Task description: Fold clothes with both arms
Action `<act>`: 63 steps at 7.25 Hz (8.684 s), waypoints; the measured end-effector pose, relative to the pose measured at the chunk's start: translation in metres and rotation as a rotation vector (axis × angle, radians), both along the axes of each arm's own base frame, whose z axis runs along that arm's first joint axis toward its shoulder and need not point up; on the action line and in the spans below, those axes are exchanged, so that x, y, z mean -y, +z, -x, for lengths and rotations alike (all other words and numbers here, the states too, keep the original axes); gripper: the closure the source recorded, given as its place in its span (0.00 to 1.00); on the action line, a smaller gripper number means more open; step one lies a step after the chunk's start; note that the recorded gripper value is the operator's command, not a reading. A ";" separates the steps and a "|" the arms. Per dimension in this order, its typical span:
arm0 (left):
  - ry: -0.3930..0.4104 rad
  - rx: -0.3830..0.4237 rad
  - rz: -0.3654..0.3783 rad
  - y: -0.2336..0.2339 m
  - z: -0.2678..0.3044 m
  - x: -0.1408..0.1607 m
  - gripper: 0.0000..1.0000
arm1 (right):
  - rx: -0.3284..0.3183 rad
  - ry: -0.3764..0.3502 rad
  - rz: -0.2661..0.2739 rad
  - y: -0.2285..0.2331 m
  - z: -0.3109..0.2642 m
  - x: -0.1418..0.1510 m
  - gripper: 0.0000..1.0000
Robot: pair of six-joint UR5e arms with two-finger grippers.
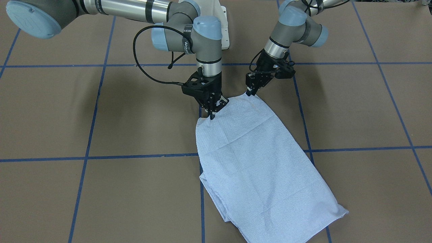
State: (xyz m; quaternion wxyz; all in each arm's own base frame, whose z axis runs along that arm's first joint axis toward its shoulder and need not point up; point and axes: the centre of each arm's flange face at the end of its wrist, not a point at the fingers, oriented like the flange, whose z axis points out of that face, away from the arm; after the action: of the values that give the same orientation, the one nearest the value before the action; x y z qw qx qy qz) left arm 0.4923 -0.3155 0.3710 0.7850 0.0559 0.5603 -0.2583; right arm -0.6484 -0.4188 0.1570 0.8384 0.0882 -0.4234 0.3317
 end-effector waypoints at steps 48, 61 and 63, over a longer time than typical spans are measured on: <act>0.581 0.749 -0.520 0.185 0.558 0.143 0.00 | -0.221 -0.804 -0.197 0.429 -0.726 -0.071 0.00; 0.556 0.536 -0.281 0.254 0.586 0.092 0.00 | -0.187 -0.727 -0.233 0.453 -0.720 -0.069 0.00; 0.559 0.540 -0.284 0.254 0.586 0.092 0.00 | -0.225 -0.729 -0.231 0.452 -0.723 -0.067 0.00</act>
State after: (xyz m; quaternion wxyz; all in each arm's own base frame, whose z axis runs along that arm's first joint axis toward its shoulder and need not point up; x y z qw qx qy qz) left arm -0.0932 -0.4075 0.6255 0.9283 0.0751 0.3577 0.0686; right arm 0.0746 -0.3518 0.6093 0.9269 0.0617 -0.3670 -0.0494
